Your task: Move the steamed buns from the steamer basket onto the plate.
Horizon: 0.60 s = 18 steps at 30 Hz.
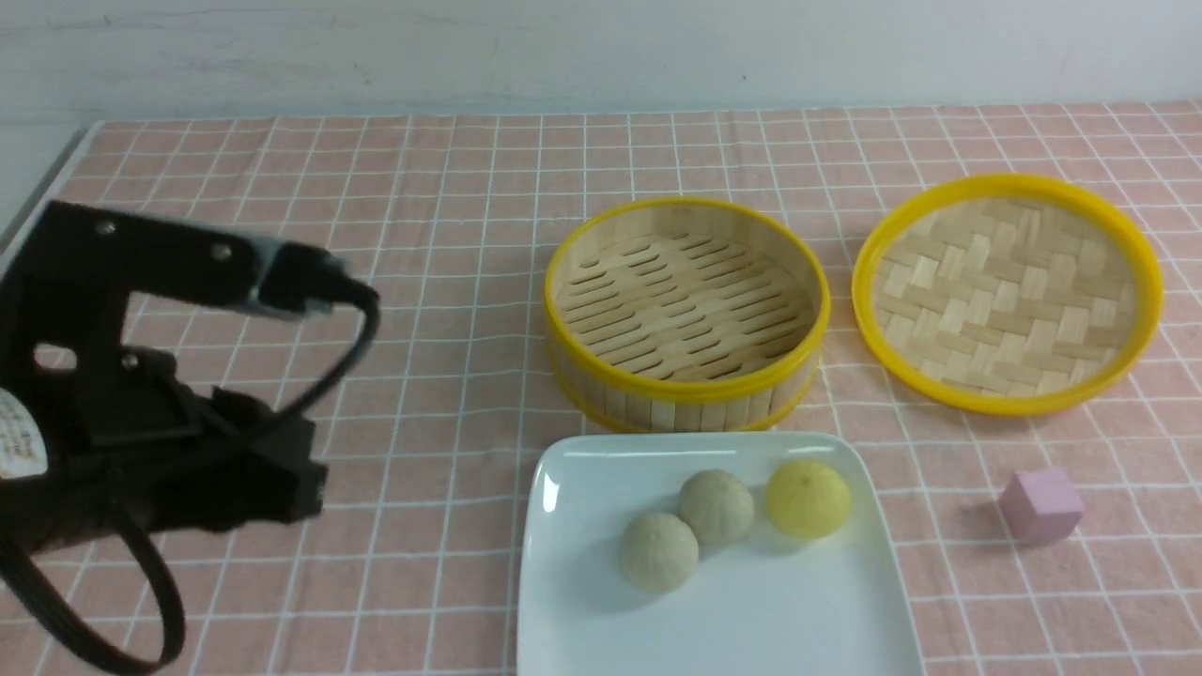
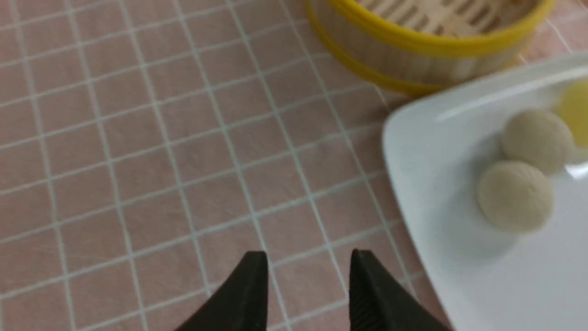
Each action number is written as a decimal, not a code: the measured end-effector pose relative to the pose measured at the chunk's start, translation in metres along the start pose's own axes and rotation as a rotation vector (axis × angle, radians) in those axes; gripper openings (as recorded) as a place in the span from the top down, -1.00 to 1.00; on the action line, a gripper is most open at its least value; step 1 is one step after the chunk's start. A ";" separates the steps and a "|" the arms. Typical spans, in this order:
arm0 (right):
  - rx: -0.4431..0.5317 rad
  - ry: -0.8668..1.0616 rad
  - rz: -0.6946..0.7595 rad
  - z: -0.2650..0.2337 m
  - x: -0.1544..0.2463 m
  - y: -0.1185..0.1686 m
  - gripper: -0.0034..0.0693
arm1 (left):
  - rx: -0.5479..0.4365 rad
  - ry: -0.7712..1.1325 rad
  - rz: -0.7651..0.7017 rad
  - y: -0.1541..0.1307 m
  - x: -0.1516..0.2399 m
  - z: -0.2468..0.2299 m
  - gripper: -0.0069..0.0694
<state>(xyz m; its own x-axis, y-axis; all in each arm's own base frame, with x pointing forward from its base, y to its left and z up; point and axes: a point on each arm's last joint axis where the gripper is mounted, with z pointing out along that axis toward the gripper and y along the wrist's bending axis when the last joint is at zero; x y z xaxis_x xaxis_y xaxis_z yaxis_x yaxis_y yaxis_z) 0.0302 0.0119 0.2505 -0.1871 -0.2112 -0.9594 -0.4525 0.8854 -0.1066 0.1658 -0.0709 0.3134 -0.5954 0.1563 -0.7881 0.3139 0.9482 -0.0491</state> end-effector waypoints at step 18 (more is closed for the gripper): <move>0.000 0.000 0.000 0.000 0.000 0.000 -0.40 | -0.064 -0.232 -0.278 0.009 -0.020 -0.003 0.19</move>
<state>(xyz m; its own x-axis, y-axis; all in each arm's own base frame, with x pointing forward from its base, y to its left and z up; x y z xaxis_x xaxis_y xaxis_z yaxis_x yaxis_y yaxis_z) 0.0302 0.0119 0.2505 -0.1870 -0.2114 -0.9593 -0.4524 0.8854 -0.1069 0.1784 -0.0651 0.3302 -0.4653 -0.1699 -0.8687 0.1123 0.9622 -0.2483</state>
